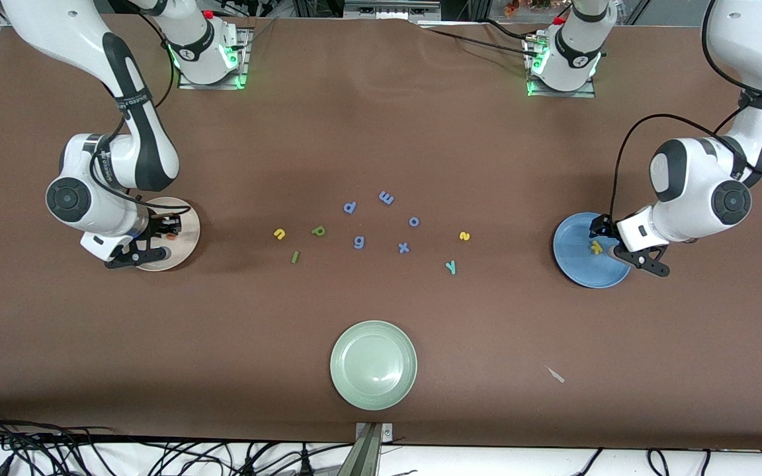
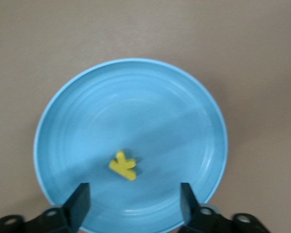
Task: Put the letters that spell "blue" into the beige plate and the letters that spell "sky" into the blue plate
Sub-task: 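Place the orange e on the beige plate while the left places yellow k, then grasp the yellow u with the right gripper while the left grasps yellow 2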
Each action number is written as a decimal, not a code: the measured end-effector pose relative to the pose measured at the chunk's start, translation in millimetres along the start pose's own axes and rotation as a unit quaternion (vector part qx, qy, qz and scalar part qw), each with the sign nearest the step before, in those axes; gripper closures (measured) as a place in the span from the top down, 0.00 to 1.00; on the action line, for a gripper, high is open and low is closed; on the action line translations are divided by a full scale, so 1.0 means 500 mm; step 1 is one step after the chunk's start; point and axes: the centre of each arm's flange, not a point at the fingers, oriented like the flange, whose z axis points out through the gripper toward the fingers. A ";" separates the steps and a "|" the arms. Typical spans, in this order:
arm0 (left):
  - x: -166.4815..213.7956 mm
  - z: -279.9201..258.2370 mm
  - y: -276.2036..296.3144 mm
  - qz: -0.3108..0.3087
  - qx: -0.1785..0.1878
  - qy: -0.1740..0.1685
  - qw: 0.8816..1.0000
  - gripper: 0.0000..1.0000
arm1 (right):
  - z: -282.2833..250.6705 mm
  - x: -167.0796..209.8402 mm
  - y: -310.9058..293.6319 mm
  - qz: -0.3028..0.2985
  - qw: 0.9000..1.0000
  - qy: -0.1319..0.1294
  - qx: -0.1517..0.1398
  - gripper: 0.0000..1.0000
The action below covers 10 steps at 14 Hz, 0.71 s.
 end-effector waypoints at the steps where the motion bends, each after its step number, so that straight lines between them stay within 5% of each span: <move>1: 0.024 0.001 0.049 0.007 -0.007 0.004 1.000 0.93 | -0.002 0.002 -0.009 0.001 1.000 0.002 0.000 0.62; 5: 0.116 0.035 0.366 -0.038 -0.044 0.009 0.998 0.91 | -0.017 0.028 -0.133 0.057 0.998 0.015 0.010 1.00; 10: 0.138 0.114 0.572 -0.087 -0.032 0.016 0.996 0.87 | -0.016 0.051 -0.321 0.192 0.979 0.034 0.052 1.00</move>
